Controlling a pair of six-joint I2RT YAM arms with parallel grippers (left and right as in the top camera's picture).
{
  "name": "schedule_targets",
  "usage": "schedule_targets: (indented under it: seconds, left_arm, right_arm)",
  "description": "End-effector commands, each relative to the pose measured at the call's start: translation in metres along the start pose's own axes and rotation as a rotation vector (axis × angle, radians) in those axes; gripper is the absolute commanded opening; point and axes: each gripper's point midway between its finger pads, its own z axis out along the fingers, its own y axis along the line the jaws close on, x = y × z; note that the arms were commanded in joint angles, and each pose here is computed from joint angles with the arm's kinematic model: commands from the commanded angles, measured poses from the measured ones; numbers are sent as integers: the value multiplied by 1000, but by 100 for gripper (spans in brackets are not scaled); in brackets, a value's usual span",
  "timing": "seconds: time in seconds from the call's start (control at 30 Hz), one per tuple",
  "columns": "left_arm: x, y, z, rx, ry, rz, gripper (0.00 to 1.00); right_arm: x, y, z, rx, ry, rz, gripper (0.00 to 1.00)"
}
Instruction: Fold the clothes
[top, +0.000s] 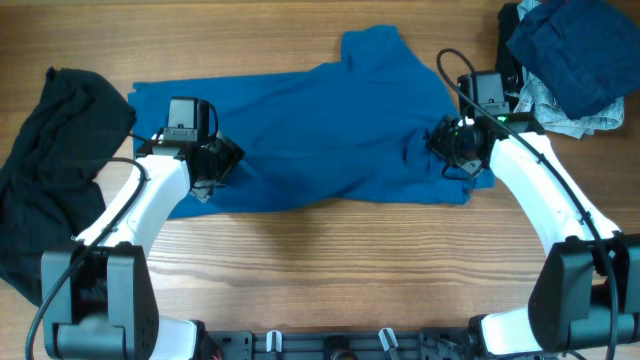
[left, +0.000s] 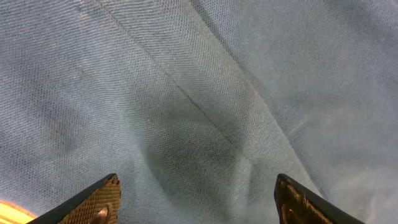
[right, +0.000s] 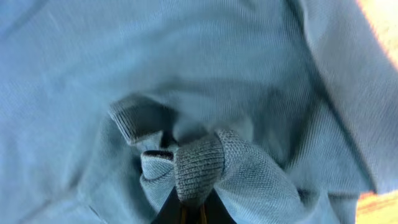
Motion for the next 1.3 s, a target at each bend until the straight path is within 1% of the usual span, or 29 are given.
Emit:
schedule_targets:
  seconds: [0.0,0.1,0.27,0.3,0.33,0.37,0.4,0.47,0.5,0.57,0.63,0.67,0.73,0.77,0.8,0.83,0.87,0.9,0.93,0.97,1.03,1.1,1.13,1.27]
  left_arm:
    - [0,-3,0,4,3,11,79]
    - [0,-3,0,4,3,11,79]
    - [0,-3,0,4,3,11,79]
    - [0,-3,0,4,4,11,79]
    - [0,-3,0,4,3,11,79]
    - [0,-3,0,4,3,11,80]
    - [-1,-2,0,1,-1,11,80]
    - [-3,0,0,-11,-16,11,80]
    - [-8,4,0,-35,-46,11,83]
    - [-16,8,-4,-58,-92,11,83]
    - [-21,6,-16,-51,-120,41,82]
    - [-23,1,-28,-31,-136,69,81]
    - [-22,-7,-47,8,-149,117,72]
    - [-15,-17,-56,55,-136,164,66]
    - [-3,-25,-59,87,-105,186,59]
    - [7,-31,-59,109,-75,207,52]
    - [20,-37,-58,130,-37,227,43]
    - [39,-44,-55,143,13,248,35]
    - [51,-45,-51,130,39,251,29]
    - [66,-45,-44,105,73,277,21]
    - [77,-40,-29,58,112,297,15]
    - [74,-30,-14,4,129,263,9]
    - [70,-24,-7,-20,138,231,4]
    - [56,11,16,-126,205,99,4]
  right_arm:
    - [-19,0,-1,16,-72,-2,4]
    - [-22,-4,6,29,-102,-4,5]
    - [-27,-1,32,27,-105,0,4]
    - [-28,-1,38,29,-103,0,12]
    - [-28,-2,43,37,-102,-3,45]
    - [-29,-4,44,50,-109,-4,59]
    - [-33,-8,43,73,-128,-3,64]
    - [-39,-12,41,103,-161,-9,66]
    - [-45,-8,35,97,-175,-33,67]
    - [-54,0,19,85,-192,-60,72]
    - [-68,13,-18,66,-227,-98,78]
    - [-75,22,-46,43,-243,-132,80]
    - [-67,43,-71,-55,-203,-247,80]
    - [-54,56,-78,-142,-148,-304,73]
    - [-35,65,-79,-218,-65,-341,61]
    - [-22,67,-77,-247,-8,-356,49]
    - [-6,65,-71,-262,69,-362,40]
    - [4,61,-63,-244,113,-357,31]
    - [13,54,-53,-221,153,-348,27]
    - [27,44,-36,-189,207,-325,19]
    - [39,33,-15,-163,247,-303,15]
    - [45,27,4,-147,271,-296,13]
    - [46,25,12,-137,279,-277,13]
    - [48,9,40,-41,305,-212,12]
